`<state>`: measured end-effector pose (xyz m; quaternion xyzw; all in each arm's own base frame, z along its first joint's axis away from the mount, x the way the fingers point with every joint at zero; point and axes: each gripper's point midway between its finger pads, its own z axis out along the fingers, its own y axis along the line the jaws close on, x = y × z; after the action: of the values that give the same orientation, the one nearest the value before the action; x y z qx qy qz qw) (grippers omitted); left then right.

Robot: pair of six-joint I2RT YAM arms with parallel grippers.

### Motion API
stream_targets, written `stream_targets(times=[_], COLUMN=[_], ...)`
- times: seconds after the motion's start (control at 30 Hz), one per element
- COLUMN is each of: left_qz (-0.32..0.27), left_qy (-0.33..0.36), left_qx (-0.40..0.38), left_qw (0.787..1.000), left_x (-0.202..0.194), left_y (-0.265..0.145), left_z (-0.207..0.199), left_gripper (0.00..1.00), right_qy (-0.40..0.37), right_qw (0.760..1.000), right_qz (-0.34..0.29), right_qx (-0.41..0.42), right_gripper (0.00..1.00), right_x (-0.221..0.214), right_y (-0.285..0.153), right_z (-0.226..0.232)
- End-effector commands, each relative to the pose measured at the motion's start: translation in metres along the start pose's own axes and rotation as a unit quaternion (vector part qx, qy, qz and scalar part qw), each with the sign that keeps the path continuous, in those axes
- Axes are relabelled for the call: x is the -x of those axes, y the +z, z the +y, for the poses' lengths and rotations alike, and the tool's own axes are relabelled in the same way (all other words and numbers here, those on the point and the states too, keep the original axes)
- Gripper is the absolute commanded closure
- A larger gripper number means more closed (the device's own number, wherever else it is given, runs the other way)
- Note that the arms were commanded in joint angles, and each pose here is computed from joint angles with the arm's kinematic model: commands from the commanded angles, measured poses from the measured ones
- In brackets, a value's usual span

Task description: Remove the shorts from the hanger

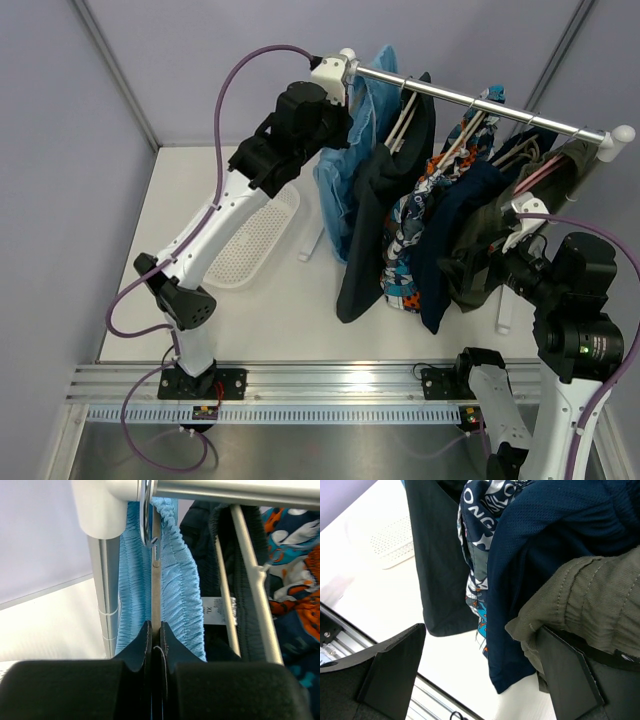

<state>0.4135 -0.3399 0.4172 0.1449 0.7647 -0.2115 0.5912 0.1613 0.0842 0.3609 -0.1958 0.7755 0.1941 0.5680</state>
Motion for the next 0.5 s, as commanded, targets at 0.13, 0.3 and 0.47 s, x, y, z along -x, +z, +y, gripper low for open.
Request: stream_targets(times=[0.13, 0.3, 0.47], left_qz=[-0.13, -0.106, -0.085], left_qy=[-0.034, -0.027, -0.02], left_qx=[-0.053, -0.058, -0.053], left_qw=[0.989, 0.992, 0.995], left_x=[0.089, 0.068, 0.045], left_y=[-0.057, -0.06, -0.069], left_z=[-0.017, -0.016, -0.009], left_gripper=[1.0, 1.0, 1.0], right_qy=[-0.011, -0.016, -0.009], right_qw=[0.999, 0.998, 0.996], right_qz=[-0.024, -0.027, -0.02], right_qx=[0.03, 0.051, 0.081], right_gripper=[0.0, 0.0, 0.01], right_x=[0.019, 0.02, 0.021], right_y=[0.001, 0.003, 0.009], right_z=[0.009, 0.014, 0.017])
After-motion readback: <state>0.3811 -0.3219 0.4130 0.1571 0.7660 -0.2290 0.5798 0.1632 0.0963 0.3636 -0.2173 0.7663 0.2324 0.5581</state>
